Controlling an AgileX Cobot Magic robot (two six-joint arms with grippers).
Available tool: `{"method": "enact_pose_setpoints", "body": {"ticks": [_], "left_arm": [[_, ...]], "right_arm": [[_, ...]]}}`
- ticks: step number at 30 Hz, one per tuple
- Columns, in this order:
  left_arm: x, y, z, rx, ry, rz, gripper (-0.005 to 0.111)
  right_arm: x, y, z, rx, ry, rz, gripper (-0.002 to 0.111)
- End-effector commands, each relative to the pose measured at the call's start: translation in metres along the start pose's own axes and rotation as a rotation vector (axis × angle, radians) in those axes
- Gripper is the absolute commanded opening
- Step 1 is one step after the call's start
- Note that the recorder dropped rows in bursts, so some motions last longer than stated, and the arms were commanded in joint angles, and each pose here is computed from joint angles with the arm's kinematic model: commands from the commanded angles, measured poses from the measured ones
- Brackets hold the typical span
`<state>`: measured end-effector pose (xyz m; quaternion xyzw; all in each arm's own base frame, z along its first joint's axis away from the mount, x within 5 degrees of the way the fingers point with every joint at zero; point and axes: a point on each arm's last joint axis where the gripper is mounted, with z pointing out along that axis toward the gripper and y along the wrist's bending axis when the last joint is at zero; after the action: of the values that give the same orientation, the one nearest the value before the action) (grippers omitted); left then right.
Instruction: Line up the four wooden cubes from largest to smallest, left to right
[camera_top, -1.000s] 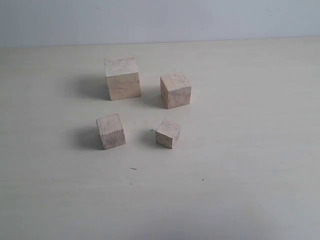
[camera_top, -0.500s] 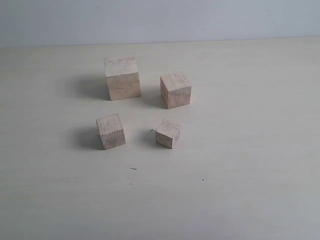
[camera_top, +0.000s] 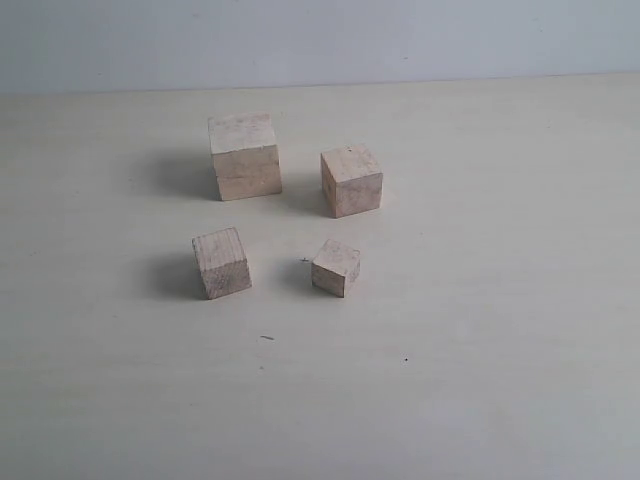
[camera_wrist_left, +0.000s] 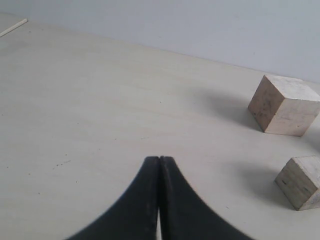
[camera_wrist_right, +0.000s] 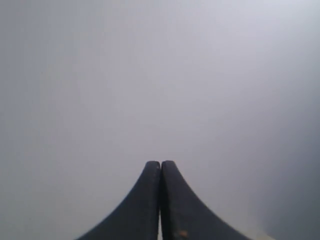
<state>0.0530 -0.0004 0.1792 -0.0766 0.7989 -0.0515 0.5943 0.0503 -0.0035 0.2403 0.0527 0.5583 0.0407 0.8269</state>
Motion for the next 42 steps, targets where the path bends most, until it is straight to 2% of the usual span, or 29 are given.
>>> {"method": "enact_pose_setpoints", "body": {"ticks": [1,7,11,19,26,31,35,40,42], "left_arm": [[0.0,0.0,0.0,0.005,-0.002,0.002,0.0],[0.0,0.0,0.0,0.005,-0.002,0.002,0.0],[0.0,0.0,0.0,0.005,-0.002,0.002,0.0],[0.0,0.0,0.0,0.005,-0.002,0.002,0.0],[0.0,0.0,0.0,0.005,-0.002,0.002,0.0],[0.0,0.0,0.0,0.005,-0.002,0.002,0.0],[0.0,0.0,0.0,0.005,-0.002,0.002,0.0],[0.0,0.0,0.0,0.005,-0.002,0.002,0.0],[0.0,0.0,0.0,0.005,-0.002,0.002,0.0]], "right_arm": [[-0.006,-0.001,-0.001,0.009,-0.076,0.102,0.0],[-0.036,0.003,0.002,-0.008,-0.159,0.121,0.0],[-0.059,0.007,0.011,-0.014,-0.153,0.122,0.0],[-0.109,0.017,0.052,-0.016,-0.03,0.131,0.0],[-0.123,0.03,0.107,-0.058,0.25,0.144,0.0],[-0.11,0.056,0.148,-0.175,0.531,0.168,0.0],[-0.081,0.091,0.177,-0.339,0.798,0.147,0.0],[-0.031,0.139,0.19,-0.542,1.201,0.258,0.0],[-0.011,0.15,0.192,-0.59,1.298,0.28,0.0]]}}
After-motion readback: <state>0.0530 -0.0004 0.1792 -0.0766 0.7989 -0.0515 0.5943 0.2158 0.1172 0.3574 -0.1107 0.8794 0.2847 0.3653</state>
